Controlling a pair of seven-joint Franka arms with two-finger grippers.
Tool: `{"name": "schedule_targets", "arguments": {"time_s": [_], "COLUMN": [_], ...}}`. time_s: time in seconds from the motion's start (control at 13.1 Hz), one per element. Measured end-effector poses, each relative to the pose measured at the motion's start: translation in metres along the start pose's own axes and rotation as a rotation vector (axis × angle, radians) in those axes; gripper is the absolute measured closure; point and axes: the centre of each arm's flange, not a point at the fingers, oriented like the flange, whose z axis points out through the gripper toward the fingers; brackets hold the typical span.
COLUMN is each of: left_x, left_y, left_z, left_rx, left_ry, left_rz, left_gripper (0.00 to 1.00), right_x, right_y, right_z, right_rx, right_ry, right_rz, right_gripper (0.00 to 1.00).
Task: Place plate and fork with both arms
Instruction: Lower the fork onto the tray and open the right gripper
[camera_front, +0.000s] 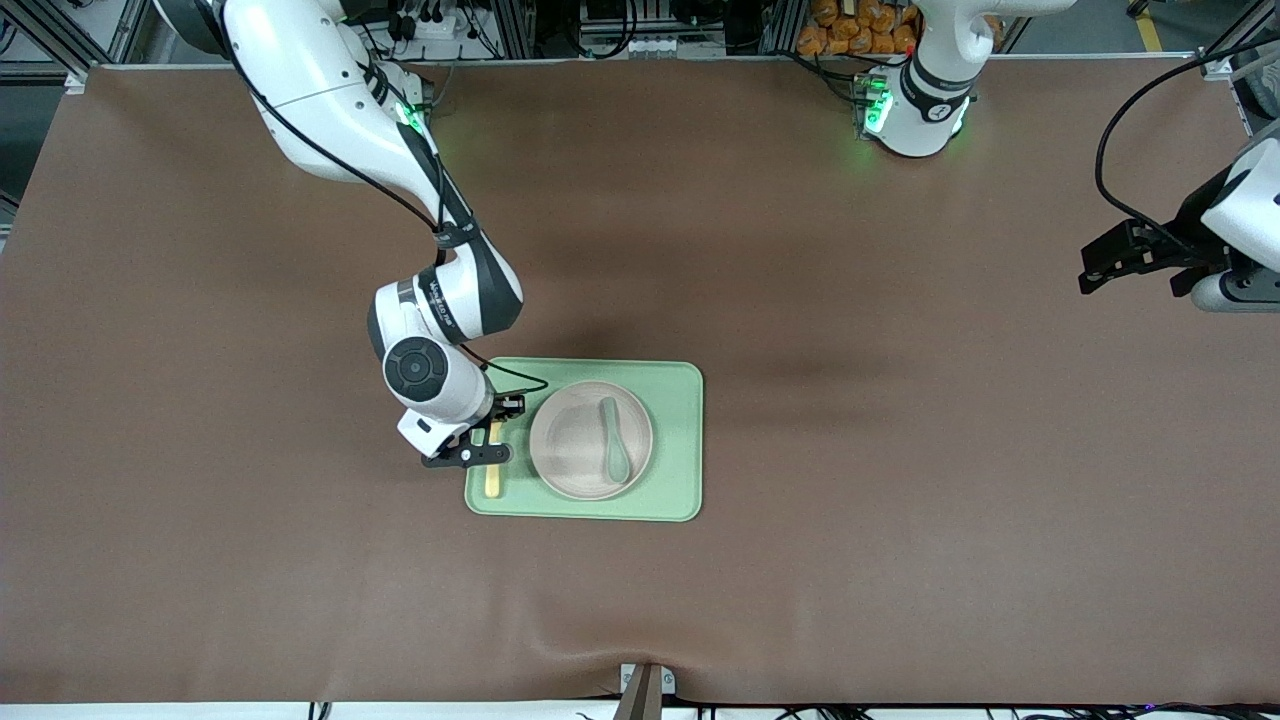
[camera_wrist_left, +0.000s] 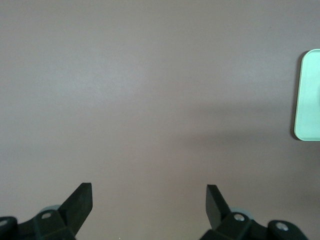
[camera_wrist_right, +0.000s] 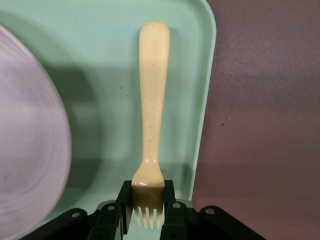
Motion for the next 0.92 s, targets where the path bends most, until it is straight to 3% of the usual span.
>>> {"name": "schedule_targets", "arguments": {"time_s": [0.76, 0.92], "left_x": [0.002, 0.002], "left_y": [0.0, 0.0], "left_z": [0.004, 0.005], "left_rx": [0.0, 0.0], "left_ry": [-0.008, -0.008], "left_rz": [0.0, 0.0], "left_gripper": [0.0, 0.0], "right_x": [-0.015, -0.019], "right_y": [-0.006, -0.011], "right_z": [0.019, 0.022], "right_rx": [0.012, 0.01], "right_ry": [-0.042, -0.049], "right_rz": [0.01, 0.003], "right_gripper": [0.71, 0.54]}}
